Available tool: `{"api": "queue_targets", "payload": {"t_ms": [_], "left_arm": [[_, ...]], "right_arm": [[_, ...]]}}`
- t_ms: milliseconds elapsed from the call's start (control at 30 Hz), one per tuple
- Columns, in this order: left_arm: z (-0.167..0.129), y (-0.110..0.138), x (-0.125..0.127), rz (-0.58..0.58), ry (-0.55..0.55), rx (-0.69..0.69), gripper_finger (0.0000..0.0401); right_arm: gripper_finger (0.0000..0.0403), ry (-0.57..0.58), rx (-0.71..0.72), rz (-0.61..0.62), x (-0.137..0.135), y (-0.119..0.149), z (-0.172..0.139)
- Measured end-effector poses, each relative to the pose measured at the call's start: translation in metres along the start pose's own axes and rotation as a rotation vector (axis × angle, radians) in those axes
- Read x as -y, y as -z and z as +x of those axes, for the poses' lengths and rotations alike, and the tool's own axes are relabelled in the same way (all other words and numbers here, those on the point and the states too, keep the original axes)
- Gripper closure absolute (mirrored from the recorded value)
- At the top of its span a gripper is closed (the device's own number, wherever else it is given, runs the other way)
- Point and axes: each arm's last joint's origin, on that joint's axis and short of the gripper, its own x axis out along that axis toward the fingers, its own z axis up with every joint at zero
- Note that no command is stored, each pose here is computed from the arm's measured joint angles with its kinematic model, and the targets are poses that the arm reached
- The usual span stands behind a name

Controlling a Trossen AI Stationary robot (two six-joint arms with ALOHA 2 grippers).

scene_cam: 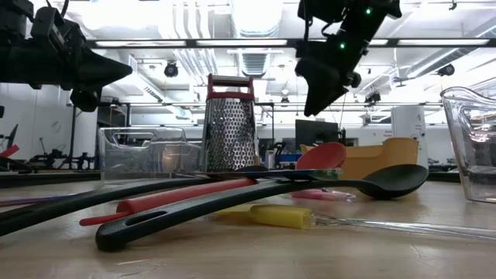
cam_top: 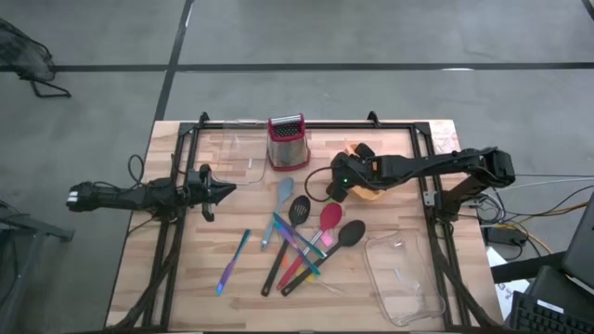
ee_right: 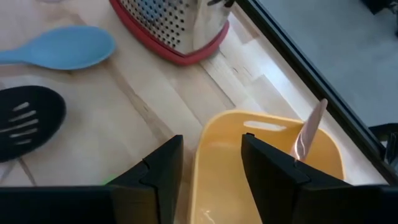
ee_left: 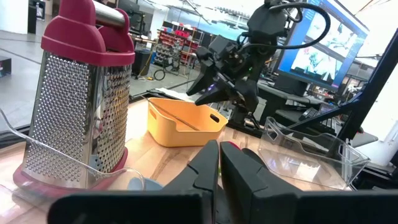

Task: Pick & Place Kitchen Items
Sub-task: Put the right blue table knife into the orange bin

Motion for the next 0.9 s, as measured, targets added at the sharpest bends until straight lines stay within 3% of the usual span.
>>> {"api": "queue_targets", "payload": {"t_ms": [233, 533, 900], "left_arm": [[0.000, 0.000, 0.000, 0.000, 0.000, 0.000, 0.0380], [0.000, 0.000, 0.000, 0.000, 0.000, 0.000, 0.0379], [0.000, 0.000, 0.000, 0.000, 0.000, 0.000, 0.0378]], "right_arm": [[0.0230, -0.046, 0.049, -0.071, -0.011, -0.003, -0.008], [0.0221, -0.316, 0.165, -0.173, -0.047, -0.006, -0.020], [0.0252, -0.529, 0.090, -0.223, -0.114, 0.012, -0.003]]}}
